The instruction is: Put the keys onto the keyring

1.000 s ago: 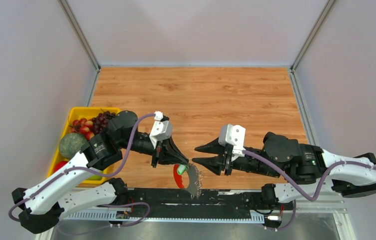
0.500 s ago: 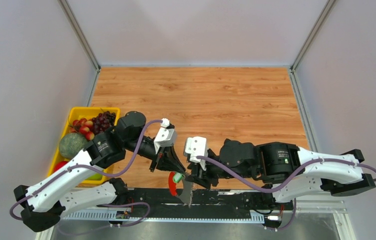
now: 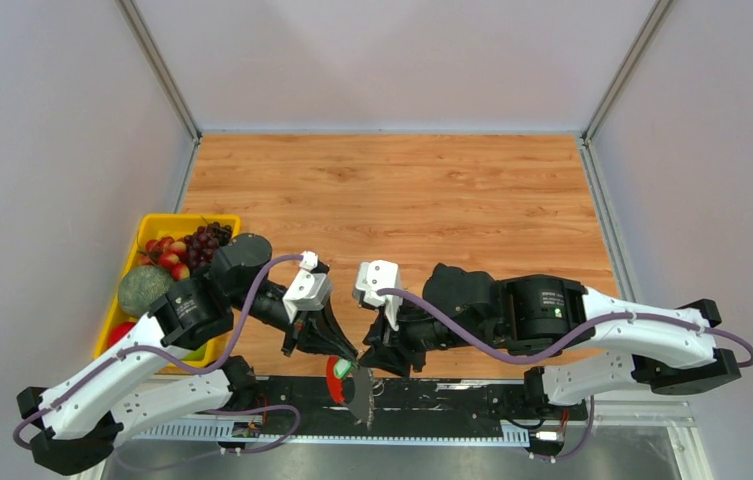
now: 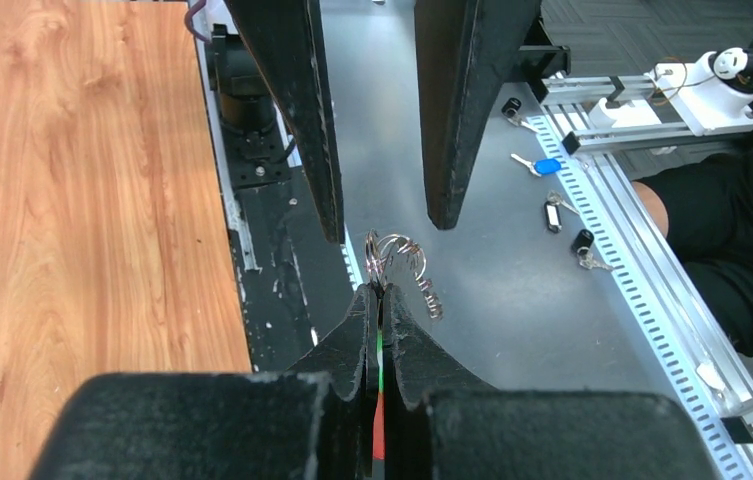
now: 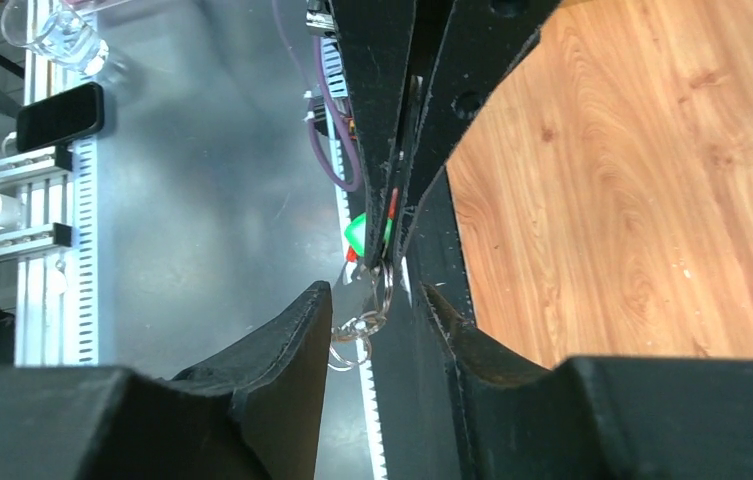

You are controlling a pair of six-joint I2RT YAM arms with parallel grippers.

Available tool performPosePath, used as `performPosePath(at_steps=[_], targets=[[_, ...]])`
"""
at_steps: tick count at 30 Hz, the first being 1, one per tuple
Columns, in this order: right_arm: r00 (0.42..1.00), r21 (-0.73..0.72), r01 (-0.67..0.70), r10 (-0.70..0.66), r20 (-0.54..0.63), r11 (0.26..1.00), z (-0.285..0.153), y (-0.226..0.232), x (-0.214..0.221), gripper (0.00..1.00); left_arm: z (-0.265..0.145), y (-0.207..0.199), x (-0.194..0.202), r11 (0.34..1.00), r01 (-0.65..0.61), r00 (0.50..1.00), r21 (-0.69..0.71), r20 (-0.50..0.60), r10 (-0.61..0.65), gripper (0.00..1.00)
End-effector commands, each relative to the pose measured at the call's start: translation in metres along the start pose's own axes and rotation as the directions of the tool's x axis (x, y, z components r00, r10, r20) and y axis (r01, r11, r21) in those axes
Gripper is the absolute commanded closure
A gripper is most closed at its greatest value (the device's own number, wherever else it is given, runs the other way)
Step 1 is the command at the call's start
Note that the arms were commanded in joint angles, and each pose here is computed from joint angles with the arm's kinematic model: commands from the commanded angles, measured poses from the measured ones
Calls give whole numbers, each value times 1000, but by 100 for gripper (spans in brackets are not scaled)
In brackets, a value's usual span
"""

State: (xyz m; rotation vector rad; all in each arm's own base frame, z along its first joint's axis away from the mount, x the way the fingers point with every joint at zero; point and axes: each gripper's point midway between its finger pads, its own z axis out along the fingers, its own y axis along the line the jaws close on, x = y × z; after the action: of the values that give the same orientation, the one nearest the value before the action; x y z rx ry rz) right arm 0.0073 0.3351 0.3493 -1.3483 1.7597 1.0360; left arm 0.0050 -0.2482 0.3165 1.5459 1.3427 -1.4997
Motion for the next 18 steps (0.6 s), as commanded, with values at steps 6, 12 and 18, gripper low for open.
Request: performPosePath(at_steps=[6, 12, 18], targets=[[995, -68, -87, 90, 36, 994, 4, 17, -27, 66, -4, -11, -8, 997, -72, 997, 23, 44, 71, 100], [996, -72, -91, 93, 17, 993, 12, 18, -25, 71, -6, -9, -8, 997, -72, 996, 2, 46, 72, 100], [995, -56, -95, 95, -8, 994, 17, 14, -20, 72, -6, -8, -9, 997, -75, 996, -4, 49, 75, 100]])
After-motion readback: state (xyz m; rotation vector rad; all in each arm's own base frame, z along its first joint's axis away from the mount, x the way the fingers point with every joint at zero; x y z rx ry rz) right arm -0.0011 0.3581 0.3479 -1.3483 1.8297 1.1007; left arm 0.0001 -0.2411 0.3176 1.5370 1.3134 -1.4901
